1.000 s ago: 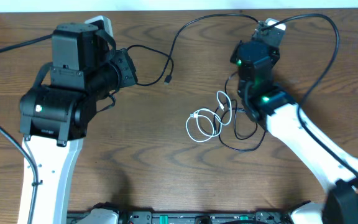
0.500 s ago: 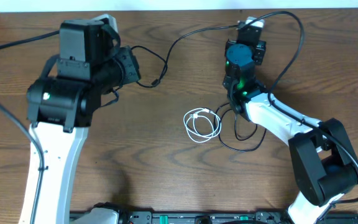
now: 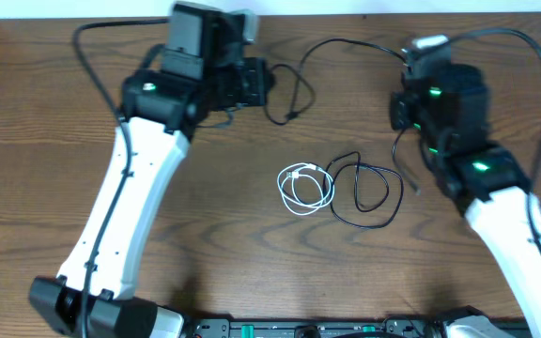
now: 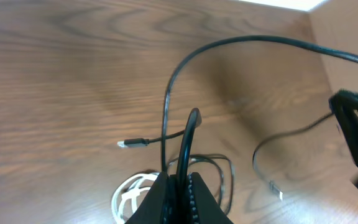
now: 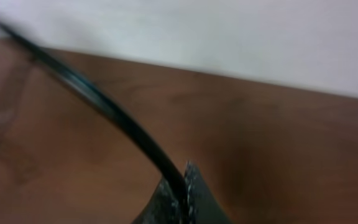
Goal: Untangle cables
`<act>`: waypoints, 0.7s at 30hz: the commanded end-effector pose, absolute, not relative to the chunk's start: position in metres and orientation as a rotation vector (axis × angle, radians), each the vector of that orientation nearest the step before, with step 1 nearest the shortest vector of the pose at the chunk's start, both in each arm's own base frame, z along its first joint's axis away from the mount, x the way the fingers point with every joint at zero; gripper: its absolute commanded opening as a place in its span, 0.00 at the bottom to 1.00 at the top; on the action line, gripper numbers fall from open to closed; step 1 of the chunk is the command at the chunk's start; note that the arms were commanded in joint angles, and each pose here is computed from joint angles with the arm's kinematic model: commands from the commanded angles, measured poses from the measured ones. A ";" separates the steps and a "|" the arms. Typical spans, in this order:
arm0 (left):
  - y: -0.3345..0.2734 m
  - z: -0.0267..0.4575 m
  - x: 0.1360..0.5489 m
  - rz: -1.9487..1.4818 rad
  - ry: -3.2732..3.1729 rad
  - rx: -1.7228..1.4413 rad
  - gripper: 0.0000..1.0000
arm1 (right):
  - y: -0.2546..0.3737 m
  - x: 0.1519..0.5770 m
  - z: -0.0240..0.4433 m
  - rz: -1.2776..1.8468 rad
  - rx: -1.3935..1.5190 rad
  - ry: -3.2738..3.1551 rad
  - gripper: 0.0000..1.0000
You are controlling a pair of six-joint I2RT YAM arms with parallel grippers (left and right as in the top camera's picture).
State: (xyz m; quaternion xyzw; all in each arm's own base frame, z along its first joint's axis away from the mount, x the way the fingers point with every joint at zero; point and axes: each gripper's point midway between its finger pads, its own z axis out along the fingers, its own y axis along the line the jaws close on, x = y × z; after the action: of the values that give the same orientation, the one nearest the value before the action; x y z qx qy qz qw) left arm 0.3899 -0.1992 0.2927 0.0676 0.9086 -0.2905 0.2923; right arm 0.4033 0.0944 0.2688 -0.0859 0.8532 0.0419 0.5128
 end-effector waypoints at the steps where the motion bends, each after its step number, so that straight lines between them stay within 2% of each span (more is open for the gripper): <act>1: -0.235 0.294 0.384 -0.852 2.398 0.296 0.07 | 0.139 0.360 0.273 0.600 -0.398 2.086 0.01; 5: -0.256 0.284 0.382 -0.900 2.430 0.273 0.07 | 0.157 0.329 0.264 0.815 -0.615 2.081 0.01; 10: -0.264 0.283 0.379 -0.954 2.463 0.171 0.07 | 0.176 0.319 0.261 1.017 -0.685 2.057 0.01; 21: -0.265 0.285 0.381 -1.110 2.533 -0.311 0.07 | 0.225 0.311 0.255 1.455 -0.858 1.894 0.01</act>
State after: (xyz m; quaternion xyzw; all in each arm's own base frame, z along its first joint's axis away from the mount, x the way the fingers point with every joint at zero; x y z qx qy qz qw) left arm 0.3817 -0.2619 0.2762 -0.0465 0.9064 -0.3671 0.2039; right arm 0.3305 0.2039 0.2417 -0.2905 0.7654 0.4719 0.3271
